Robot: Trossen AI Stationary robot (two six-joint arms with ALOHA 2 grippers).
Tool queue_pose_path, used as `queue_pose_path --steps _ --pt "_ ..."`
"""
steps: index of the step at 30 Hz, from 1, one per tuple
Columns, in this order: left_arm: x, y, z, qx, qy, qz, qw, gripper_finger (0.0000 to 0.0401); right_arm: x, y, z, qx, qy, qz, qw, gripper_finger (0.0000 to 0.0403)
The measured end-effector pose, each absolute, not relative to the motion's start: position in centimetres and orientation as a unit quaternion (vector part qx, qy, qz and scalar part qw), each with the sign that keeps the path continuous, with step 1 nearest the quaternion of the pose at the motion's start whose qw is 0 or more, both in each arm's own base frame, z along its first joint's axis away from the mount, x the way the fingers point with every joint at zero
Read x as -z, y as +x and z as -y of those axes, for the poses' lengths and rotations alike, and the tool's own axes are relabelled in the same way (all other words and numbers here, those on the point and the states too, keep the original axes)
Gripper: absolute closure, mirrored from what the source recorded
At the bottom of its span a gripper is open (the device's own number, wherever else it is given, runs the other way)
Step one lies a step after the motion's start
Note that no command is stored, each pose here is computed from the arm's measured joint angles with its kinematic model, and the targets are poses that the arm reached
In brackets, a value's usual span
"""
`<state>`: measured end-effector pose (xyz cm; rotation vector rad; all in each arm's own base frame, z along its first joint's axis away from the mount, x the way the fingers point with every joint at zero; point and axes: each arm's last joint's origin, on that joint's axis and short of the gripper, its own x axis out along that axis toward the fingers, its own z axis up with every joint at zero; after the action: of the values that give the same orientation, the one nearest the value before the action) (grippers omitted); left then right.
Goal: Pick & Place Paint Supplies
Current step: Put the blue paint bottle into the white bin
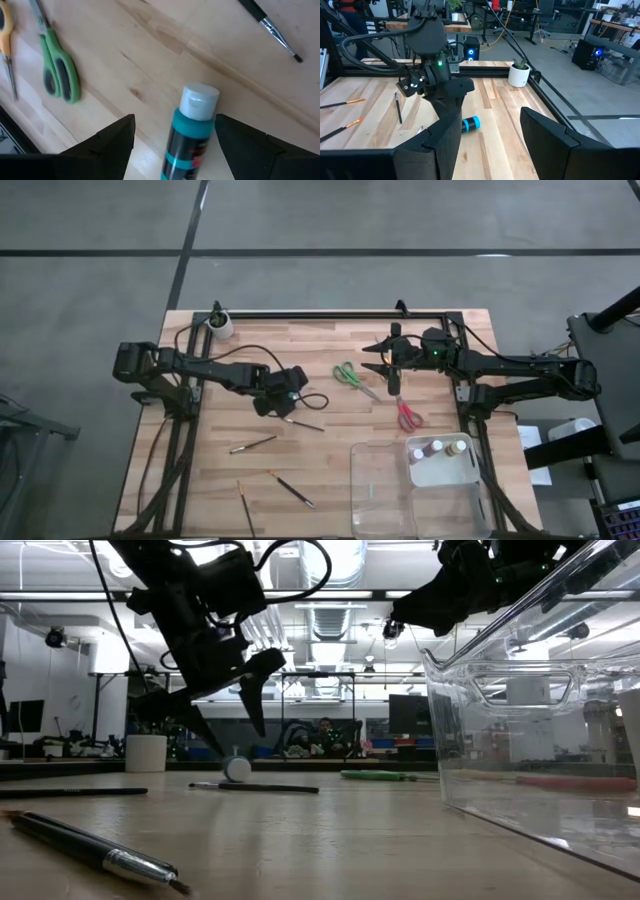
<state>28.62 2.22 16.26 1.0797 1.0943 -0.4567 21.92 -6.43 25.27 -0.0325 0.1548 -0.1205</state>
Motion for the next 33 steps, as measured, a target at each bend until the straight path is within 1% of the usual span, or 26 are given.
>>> queue_pose_path --steps 20,24,27,33 --pt "-16.2 28.4 -2.4 0.205 0.477 -0.499 0.694 0.0122 -25.3 21.9 6.4 0.06 -0.016 -0.077 0.995 0.0202" --pt "-16.1 28.4 -2.4 0.199 0.467 -0.502 0.7 0.0122 -25.3 21.9 6.4 0.06 -0.016 -0.077 0.995 0.0202" --pt "-16.1 28.3 -2.4 0.211 0.455 -0.503 0.704 0.0122 -25.3 21.9 6.4 0.06 -0.016 -0.077 0.995 0.0202" --pt "-14.7 28.5 -3.1 0.22 0.445 -0.521 0.694 0.0122 -25.3 21.9 6.4 0.06 -0.016 -0.077 0.995 0.0202"
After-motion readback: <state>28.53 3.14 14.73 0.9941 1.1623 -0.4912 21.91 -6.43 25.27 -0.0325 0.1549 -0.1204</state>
